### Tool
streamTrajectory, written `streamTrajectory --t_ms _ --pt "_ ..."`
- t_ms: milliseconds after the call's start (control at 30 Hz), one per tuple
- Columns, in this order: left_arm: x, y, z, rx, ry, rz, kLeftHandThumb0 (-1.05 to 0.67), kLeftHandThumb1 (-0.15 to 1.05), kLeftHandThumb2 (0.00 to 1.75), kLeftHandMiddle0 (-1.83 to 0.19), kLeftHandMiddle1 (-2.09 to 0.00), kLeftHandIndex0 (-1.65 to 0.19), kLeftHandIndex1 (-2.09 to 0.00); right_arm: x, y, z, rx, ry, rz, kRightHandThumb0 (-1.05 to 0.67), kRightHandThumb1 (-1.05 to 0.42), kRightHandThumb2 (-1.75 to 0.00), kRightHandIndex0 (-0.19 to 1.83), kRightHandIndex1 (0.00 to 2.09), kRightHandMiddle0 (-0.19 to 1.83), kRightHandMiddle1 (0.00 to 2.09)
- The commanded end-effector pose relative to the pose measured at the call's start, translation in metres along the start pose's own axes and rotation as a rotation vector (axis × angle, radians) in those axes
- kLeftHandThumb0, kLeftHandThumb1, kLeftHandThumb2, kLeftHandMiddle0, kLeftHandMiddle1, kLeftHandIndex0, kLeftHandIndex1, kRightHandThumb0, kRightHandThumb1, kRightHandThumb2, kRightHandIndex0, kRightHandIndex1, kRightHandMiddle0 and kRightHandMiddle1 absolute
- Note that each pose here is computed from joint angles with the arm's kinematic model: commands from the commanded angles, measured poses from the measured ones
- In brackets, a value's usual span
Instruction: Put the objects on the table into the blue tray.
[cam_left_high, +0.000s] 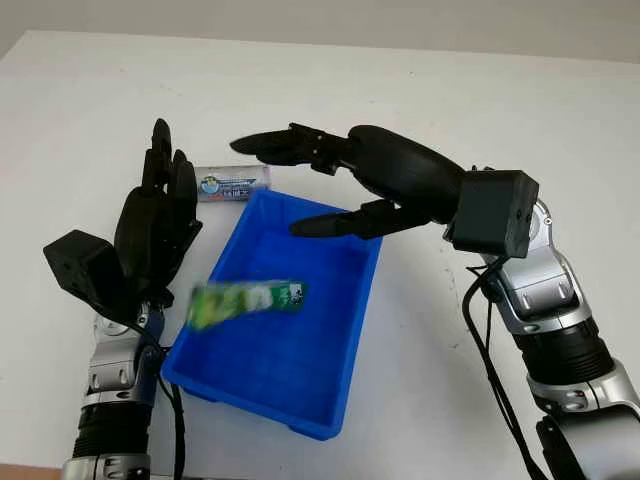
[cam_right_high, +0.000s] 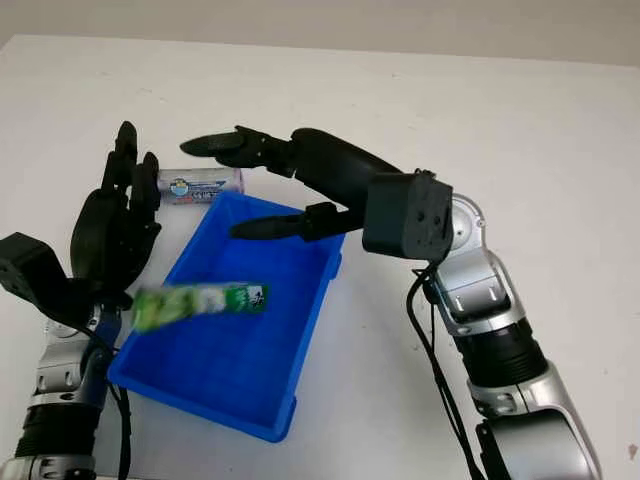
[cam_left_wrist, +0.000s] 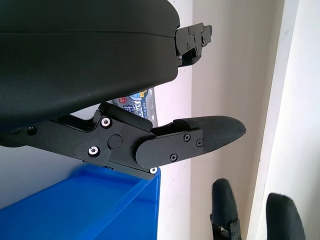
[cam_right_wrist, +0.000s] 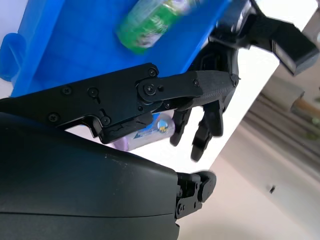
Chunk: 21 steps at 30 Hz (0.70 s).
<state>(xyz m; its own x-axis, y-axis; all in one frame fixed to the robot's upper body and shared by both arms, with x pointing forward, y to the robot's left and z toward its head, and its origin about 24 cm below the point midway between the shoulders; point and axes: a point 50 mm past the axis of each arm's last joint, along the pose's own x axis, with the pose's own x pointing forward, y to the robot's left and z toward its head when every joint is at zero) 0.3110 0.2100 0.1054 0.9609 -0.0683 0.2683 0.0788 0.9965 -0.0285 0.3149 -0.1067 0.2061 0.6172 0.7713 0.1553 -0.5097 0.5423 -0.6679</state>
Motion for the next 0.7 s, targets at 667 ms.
streamTrajectory --t_ms 667 --pt "0.024 0.046 0.054 0.49 -0.058 -0.024 -0.7 1.05 0.43 0.15 -0.06 0.12 -0.07 -0.096 -0.013 -0.062 0.324 0.155 -0.773 -0.62 -1.05 -0.61 -0.07 0.03 -0.08 0.06"
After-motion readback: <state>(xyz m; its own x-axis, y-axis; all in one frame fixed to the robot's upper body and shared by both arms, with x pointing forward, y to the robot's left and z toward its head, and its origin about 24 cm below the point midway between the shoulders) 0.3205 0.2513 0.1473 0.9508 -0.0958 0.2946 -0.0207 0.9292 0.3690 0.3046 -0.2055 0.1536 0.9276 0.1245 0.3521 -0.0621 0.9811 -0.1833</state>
